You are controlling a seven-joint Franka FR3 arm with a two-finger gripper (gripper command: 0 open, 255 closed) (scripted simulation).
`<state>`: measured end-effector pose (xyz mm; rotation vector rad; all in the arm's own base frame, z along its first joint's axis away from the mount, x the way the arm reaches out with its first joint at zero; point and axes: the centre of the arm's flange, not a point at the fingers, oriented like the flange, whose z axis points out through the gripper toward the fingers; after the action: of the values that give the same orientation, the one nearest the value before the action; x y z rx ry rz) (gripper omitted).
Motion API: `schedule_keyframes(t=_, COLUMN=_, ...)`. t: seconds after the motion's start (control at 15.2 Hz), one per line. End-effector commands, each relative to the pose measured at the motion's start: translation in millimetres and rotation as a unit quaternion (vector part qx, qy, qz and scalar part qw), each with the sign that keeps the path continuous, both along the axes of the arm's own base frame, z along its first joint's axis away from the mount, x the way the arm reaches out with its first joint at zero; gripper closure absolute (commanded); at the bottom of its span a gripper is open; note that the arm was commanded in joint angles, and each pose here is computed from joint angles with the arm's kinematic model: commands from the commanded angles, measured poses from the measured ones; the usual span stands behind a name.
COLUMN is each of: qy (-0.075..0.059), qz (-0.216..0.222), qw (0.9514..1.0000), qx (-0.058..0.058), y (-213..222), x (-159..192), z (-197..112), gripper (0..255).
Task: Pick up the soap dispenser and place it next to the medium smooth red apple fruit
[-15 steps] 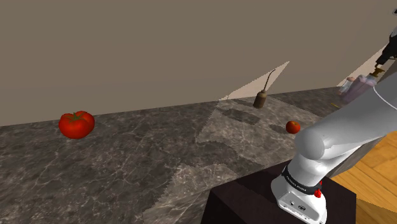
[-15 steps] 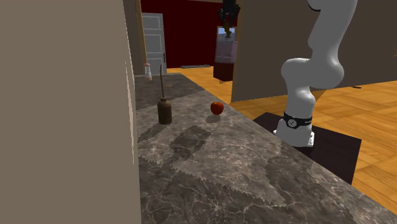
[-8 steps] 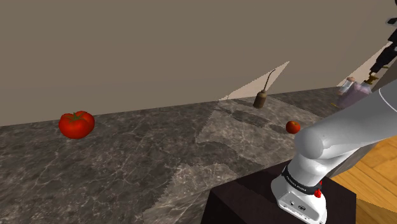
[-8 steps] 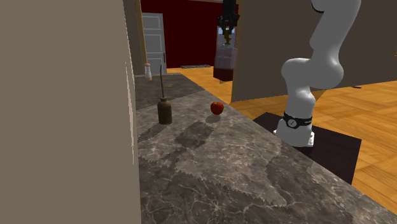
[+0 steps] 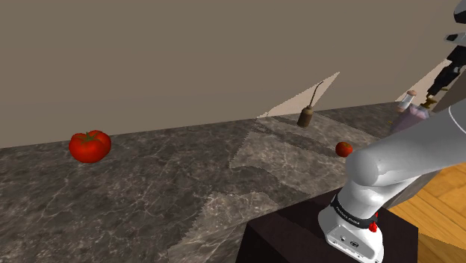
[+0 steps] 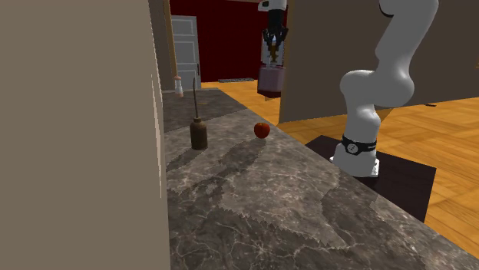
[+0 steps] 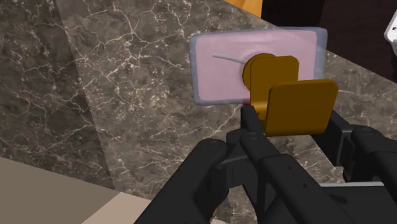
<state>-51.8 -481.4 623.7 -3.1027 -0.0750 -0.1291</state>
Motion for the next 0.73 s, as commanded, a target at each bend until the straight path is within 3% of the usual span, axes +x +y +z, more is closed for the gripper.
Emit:
schedule_keyframes(t=0.0, qy=0.000, qz=0.000, qw=1.0000, qx=0.000, y=0, x=1, z=-10, gripper=255)
schedule_keyframes(t=0.66, qy=0.000, qz=0.000, qw=1.0000, qx=0.000, y=0, x=1, z=-63, gripper=255)
